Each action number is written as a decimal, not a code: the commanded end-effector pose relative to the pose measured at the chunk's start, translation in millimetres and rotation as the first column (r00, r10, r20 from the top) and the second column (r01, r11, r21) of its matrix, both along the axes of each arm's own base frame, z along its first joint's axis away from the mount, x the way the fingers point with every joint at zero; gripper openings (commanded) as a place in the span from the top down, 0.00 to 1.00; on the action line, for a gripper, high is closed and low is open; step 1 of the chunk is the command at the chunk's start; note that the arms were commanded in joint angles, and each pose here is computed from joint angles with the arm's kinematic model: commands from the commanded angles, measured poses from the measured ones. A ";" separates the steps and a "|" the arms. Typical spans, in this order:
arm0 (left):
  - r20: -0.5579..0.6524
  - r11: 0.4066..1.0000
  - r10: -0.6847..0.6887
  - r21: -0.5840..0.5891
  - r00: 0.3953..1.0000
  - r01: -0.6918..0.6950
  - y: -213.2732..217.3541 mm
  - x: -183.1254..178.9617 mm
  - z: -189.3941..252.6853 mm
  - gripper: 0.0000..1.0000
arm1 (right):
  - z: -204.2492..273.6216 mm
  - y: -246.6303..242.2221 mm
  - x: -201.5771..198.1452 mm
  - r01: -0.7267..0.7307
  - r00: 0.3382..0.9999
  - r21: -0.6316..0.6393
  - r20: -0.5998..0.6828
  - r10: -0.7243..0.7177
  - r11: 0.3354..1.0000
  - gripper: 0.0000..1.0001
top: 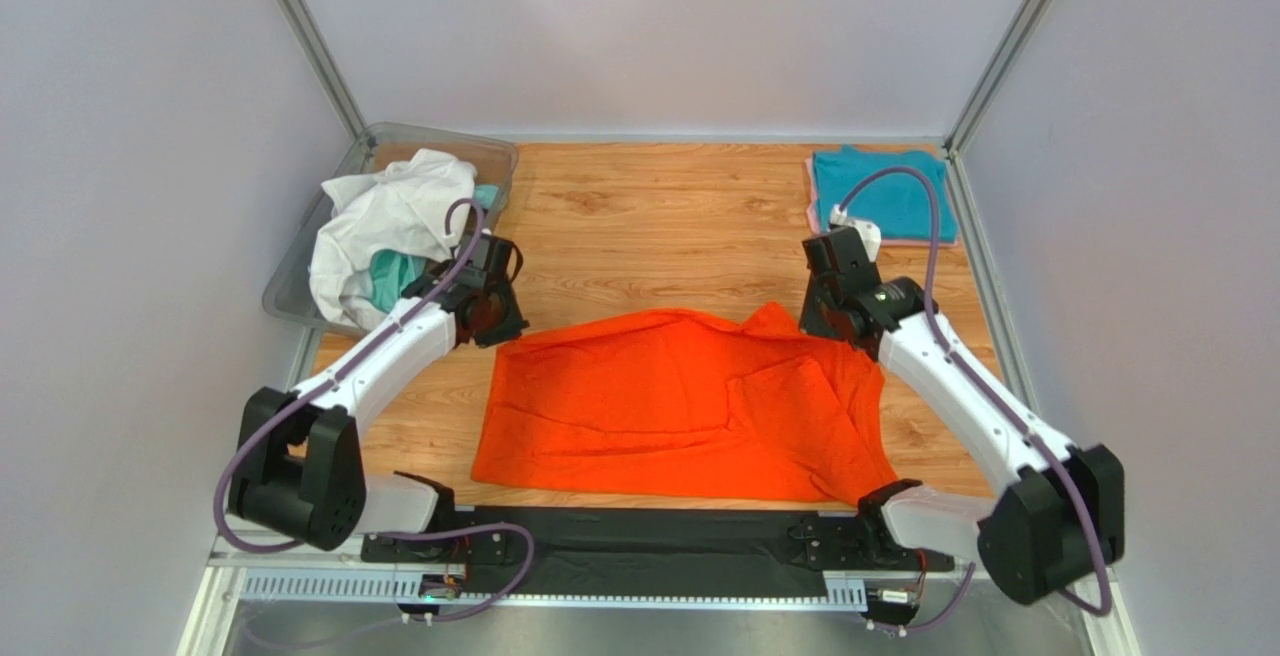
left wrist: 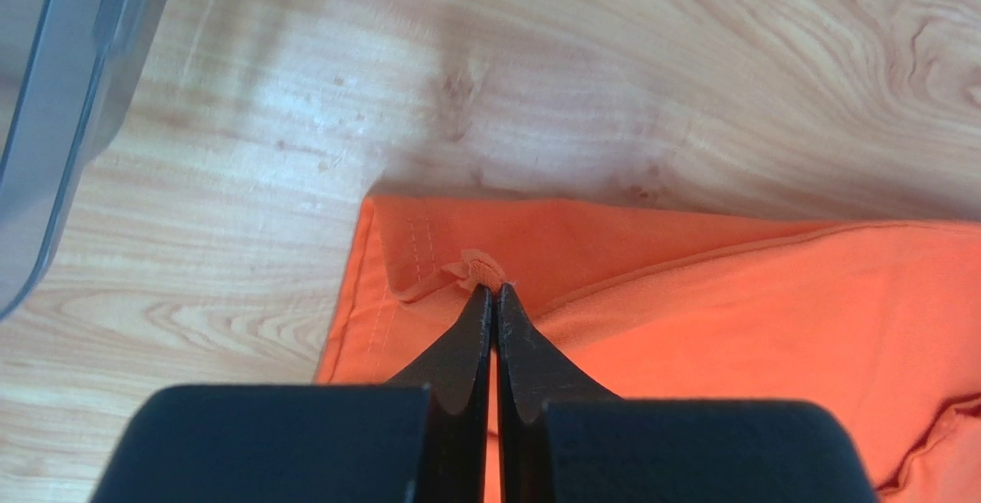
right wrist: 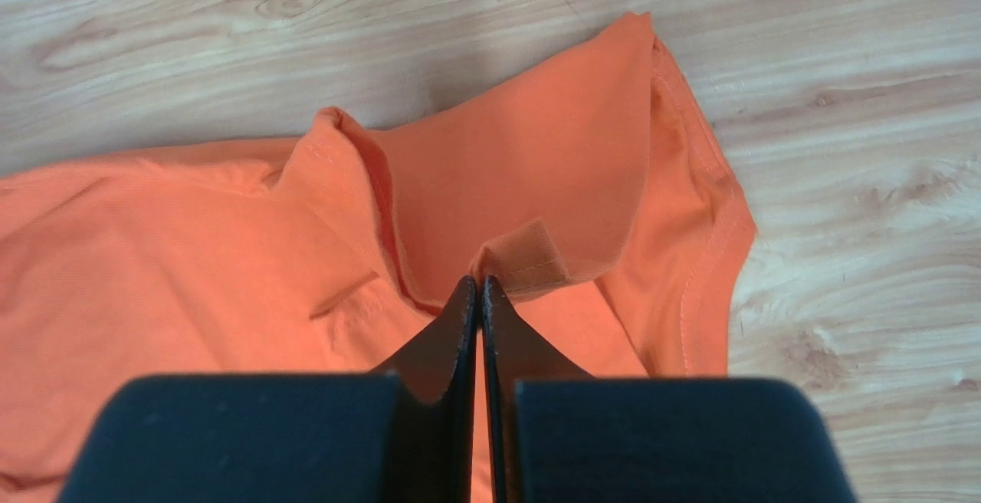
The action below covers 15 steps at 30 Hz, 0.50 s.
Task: Fold and stack the t-shirts
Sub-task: Fold the tshirt
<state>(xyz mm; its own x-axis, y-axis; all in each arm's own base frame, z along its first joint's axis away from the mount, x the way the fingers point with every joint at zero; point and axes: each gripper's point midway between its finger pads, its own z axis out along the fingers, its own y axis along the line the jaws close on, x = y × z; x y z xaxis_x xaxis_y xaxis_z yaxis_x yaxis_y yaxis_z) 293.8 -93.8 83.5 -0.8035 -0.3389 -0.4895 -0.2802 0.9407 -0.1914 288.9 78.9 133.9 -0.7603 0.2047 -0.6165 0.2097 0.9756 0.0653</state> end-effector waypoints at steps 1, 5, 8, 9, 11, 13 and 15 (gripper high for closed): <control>0.048 1.000 0.022 -0.010 0.999 -0.021 4.4 -9.3 8.7 1.00 | 8.8 -14.7 -35.3 0.040 0.999 -0.034 0.002 -0.040 0.999 1.00; 0.066 0.999 0.027 -0.024 0.997 -0.025 8.4 -25.1 9.1 1.00 | 6.1 -10.5 -67.6 0.008 1.000 -0.006 -0.029 -0.008 1.000 1.00; 0.079 0.999 0.026 -0.028 0.997 -0.023 11.6 -34.8 9.3 1.00 | 8.2 -9.4 -86.1 -0.004 0.999 0.011 -0.038 0.004 1.000 1.00; 0.092 0.999 0.028 -0.032 0.995 -0.025 12.6 -37.2 11.7 1.00 | 8.3 -9.9 -90.8 -0.005 0.999 0.012 -0.044 0.005 1.000 1.00; 0.085 0.999 0.033 -0.033 0.996 -0.030 14.6 -43.6 6.6 1.00 | 6.7 -11.8 -104.1 -0.006 0.998 0.009 -0.063 0.007 1.000 1.00; 0.095 0.999 0.039 -0.041 0.995 -0.035 15.5 -47.0 7.1 1.00 | 4.8 -13.2 -114.0 -0.004 0.997 0.009 -0.082 0.004 1.000 1.00; 0.097 0.998 0.038 -0.047 0.995 -0.033 16.1 -51.4 5.8 1.00 | 3.8 -12.5 -122.8 -0.005 0.995 0.010 -0.097 0.006 1.000 1.00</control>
